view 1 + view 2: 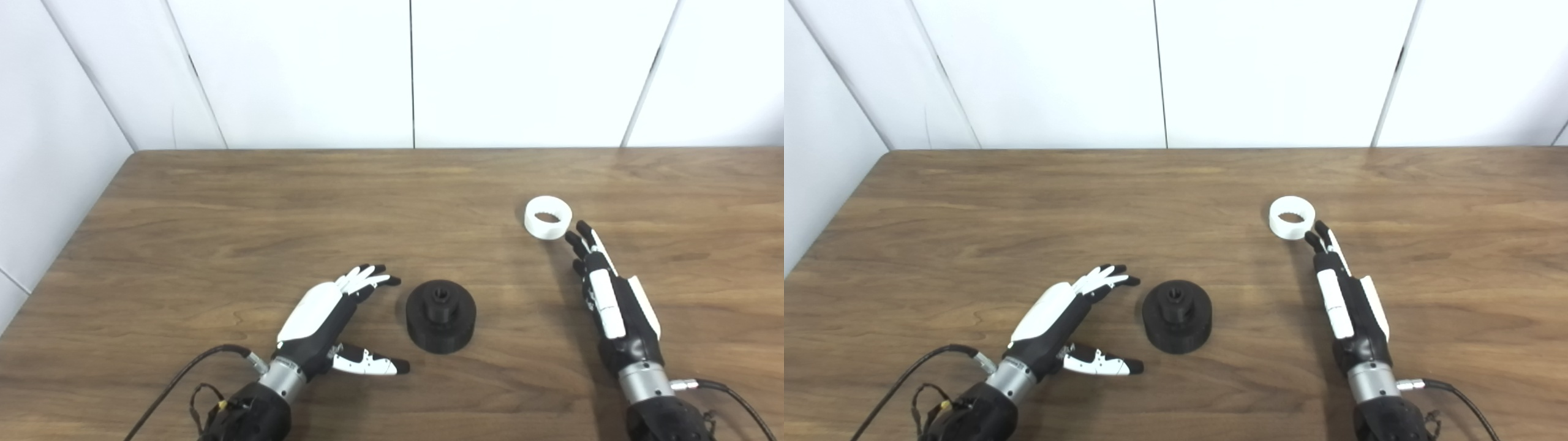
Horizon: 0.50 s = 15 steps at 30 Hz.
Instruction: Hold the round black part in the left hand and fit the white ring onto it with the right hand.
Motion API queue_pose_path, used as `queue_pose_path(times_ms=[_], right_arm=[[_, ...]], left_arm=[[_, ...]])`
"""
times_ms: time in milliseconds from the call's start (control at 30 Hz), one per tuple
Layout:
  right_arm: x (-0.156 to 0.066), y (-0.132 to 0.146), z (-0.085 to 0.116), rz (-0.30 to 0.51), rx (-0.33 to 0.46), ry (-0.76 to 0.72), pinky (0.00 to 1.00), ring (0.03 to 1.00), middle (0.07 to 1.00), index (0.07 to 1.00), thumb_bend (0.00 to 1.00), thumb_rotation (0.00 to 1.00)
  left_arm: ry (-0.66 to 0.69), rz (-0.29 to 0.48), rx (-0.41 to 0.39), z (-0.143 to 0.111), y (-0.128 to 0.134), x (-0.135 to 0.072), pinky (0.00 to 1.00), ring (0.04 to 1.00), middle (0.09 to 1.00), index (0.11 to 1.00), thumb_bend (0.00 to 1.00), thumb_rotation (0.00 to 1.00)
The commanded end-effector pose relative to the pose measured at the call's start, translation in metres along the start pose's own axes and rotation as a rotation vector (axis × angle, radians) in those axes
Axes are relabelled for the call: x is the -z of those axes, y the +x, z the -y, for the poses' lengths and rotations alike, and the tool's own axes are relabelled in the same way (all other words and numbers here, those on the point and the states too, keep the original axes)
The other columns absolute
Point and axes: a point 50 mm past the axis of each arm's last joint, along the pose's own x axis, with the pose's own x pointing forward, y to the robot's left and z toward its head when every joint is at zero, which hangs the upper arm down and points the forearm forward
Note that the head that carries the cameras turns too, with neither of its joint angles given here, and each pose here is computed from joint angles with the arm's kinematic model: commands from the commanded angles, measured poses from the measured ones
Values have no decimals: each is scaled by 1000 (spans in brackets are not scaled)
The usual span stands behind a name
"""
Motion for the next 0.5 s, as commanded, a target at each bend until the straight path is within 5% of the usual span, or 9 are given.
queue_pose_path(times_ms=[0, 467], right_arm=[[2, -7, 0, -6, -4, -2, 1000, 1000, 945, 981, 647, 1000], [3, -11, -2, -12, 7, -4, 1000, 1000, 935, 982, 639, 1000]], left_arm=[[31, 3, -17, -10, 5, 1, 965, 1000, 966, 838, 1000, 326], [27, 13, 0, -5, 26, 2, 943, 1000, 953, 816, 1000, 335]])
